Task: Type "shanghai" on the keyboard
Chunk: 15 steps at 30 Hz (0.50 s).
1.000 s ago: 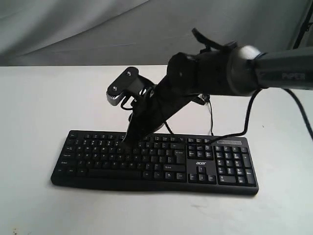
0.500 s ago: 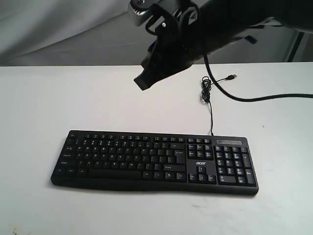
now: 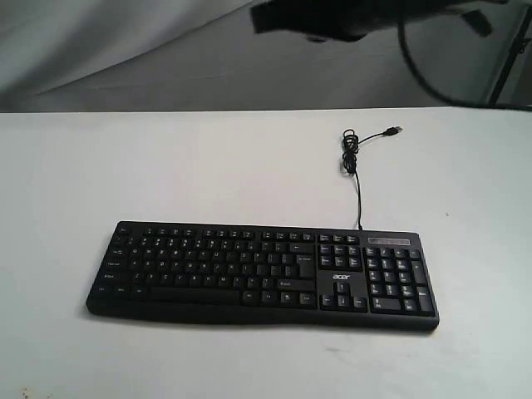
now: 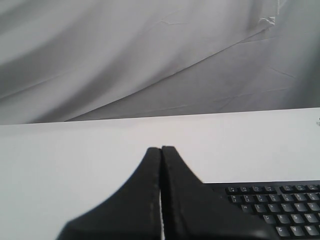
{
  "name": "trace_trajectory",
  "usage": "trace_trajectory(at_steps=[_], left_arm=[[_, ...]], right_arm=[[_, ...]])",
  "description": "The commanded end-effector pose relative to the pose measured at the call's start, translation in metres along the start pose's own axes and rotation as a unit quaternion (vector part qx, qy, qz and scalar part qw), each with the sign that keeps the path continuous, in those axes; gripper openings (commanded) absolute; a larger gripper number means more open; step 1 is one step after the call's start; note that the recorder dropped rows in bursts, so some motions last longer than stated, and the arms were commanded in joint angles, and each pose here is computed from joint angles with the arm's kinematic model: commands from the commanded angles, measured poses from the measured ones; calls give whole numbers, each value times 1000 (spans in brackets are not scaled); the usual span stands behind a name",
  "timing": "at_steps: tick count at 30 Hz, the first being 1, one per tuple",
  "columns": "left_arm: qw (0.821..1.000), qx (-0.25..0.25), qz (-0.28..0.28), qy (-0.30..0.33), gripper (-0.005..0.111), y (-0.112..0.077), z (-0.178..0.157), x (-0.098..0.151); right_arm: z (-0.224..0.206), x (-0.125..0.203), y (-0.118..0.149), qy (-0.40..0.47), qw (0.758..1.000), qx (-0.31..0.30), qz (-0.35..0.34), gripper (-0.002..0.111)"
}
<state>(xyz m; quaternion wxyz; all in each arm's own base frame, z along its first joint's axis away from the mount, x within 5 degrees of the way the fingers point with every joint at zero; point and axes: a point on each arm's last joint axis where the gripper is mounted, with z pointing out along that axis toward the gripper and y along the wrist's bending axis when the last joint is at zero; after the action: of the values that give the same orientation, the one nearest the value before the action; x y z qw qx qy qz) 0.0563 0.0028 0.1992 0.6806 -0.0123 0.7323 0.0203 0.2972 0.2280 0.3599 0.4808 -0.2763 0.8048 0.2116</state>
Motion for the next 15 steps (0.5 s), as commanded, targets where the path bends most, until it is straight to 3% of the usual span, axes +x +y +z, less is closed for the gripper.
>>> trace_trajectory(at_steps=[1,6,9,15], left_arm=[[1000,3,-2,-3,0,0,0,0],[1000,3,-2,-3,0,0,0,0],[1000,3,-2,-3,0,0,0,0],[1000,3,-2,-3,0,0,0,0]], right_arm=[[-61,-11,-41,-33,995,73,50,0],[-138,18,-79,-66,978,172,100,0],[-178,51,-91,-86,961,241,105,0],[-205,141,-84,-112,936,313,114,0]])
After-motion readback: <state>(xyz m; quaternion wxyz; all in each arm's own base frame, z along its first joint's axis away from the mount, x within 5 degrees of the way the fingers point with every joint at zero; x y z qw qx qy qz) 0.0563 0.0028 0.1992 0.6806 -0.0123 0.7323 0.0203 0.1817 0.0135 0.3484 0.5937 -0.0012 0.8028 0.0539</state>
